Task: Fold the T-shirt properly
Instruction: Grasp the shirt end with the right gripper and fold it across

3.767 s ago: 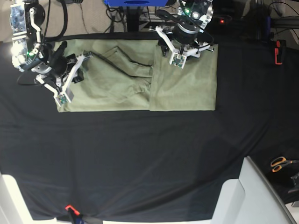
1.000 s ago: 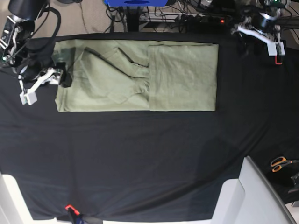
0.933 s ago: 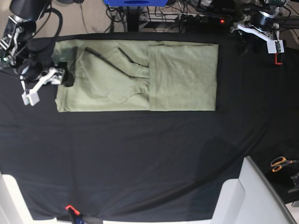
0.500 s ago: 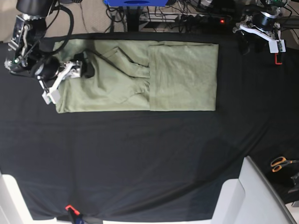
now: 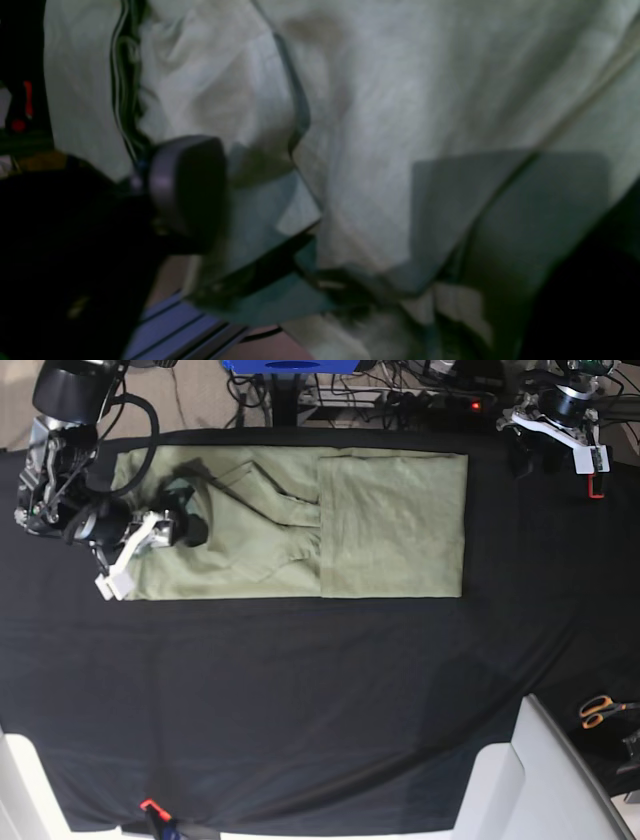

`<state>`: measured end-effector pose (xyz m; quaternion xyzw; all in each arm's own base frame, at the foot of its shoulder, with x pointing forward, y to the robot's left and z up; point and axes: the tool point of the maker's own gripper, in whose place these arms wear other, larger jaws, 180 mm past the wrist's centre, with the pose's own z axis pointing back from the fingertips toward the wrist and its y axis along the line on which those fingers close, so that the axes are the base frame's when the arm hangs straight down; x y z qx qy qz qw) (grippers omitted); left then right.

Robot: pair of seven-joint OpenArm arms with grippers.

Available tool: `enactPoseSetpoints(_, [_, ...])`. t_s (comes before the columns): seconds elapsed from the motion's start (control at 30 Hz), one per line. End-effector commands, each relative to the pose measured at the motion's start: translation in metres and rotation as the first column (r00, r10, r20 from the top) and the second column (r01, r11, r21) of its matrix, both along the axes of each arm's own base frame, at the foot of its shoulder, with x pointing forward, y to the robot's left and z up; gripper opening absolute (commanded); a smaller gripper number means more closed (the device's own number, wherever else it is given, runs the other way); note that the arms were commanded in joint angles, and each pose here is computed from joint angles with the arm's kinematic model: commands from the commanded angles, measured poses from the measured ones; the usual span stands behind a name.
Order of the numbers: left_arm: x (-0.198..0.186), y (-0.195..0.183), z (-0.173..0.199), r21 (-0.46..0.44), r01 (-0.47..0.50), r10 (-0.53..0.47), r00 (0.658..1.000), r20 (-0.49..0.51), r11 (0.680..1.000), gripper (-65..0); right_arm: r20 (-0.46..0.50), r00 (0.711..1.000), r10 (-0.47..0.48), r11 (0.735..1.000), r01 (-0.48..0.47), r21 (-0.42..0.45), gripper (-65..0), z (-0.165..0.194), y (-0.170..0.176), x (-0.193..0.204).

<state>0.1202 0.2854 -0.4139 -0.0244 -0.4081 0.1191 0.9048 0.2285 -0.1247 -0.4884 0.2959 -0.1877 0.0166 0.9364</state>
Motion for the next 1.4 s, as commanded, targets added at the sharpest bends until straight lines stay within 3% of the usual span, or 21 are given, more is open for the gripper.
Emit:
enactPoseSetpoints(0.0, [0.001, 0.004, 0.005, 0.003, -0.001, 0.001, 1.0, 0.024, 1.0, -29.6, -0.115, 0.992, 0.041, 0.998, -0.047, -0.049, -16.8, -0.017, -0.002, -0.026])
enactPoseSetpoints(0.07, [0.005, 0.006, 0.003, -0.002, -0.013, 0.013, 0.999, 0.03, 1.0, -29.6, -0.127, 0.991, 0.048, 0.997, -0.055, -0.049, -21.9, -0.018, -0.001, -0.029])
enactPoseSetpoints(0.23, [-0.002, 0.008, -0.01, -0.018, -0.032, 0.032, 0.999, -0.001, 0.999, -29.8, -0.166, 0.984, 0.07, 0.995, -0.08, -0.057, -24.0, -0.02, -0.004, -0.037])
enactPoseSetpoints(0.3, [-0.001, 0.008, -0.01, -0.019, -0.032, 0.032, 0.999, 0.0, 0.999, -29.8, -0.168, 0.983, 0.07, 0.995, -0.081, -0.057, -28.1, -0.02, -0.004, -0.037])
enactPoseSetpoints(0.37, [-0.001, 0.008, -0.01, -0.019, -0.032, 0.032, 0.999, 0.0, 0.999, -29.8, -0.17, 0.983, 0.072, 0.995, -0.083, -0.057, -36.6, -0.02, -0.004, -0.037])
enactPoseSetpoints(0.5, [0.0, 0.008, -0.009, -0.018, -0.031, 0.031, 1.0, 0.004, 0.999, -29.8, -0.166, 0.984, 0.072, 0.995, -0.083, -0.061, -62.9, -0.019, -0.005, -0.035])
enactPoseSetpoints(0.53, [0.0, 0.008, -0.009, -0.018, -0.031, 0.031, 1.0, 0.004, 0.999, -29.8, -0.16, 0.985, 0.072, 0.995, -0.083, -0.063, -65.0, -0.018, -0.006, -0.031])
enactPoseSetpoints(0.67, [0.0, 0.008, -0.009, -0.018, -0.031, 0.031, 1.0, 0.004, 0.999, -29.8, -0.148, 0.987, 0.056, 0.992, -0.073, -0.108, -64.7, -0.014, -0.031, -0.024])
enactPoseSetpoints(0.8, [0.0, 0.007, -0.008, -0.018, -0.031, 0.031, 1.0, 0.005, 0.999, -29.8, -0.136, 0.99, -0.041, 0.986, 0.017, -0.167, -64.8, -0.007, -0.079, -0.017])
enactPoseSetpoints(0.93, [0.0, 0.007, -0.009, -0.02, -0.032, 0.032, 0.999, 0.005, 0.999, -29.8, -0.075, 0.996, -0.056, 0.961, 0.034, -0.274, -64.8, 0.016, -0.127, -0.003])
enactPoseSetpoints(1.03, [0.0, 0.007, -0.009, -0.02, -0.032, 0.032, 0.999, 0.005, 0.999, -29.8, -0.007, 1.0, -0.024, 0.938, 0.02, -0.347, -64.8, 0.039, -0.138, 0.004])
enactPoseSetpoints(1.2, [0.004, 0.005, -0.008, -0.023, -0.033, 0.033, 0.999, 0.016, 0.999, -29.8, 0.064, 0.994, 0.087, 0.896, -0.05, -0.442, -64.8, 0.076, -0.102, 0.011])
enactPoseSetpoints(1.37, [0.005, 0.005, -0.008, -0.023, -0.032, 0.033, 0.999, 0.017, 0.999, -29.8, 0.066, 0.988, 0.138, 0.906, -0.099, -0.412, -64.8, 0.088, -0.043, 0.004])
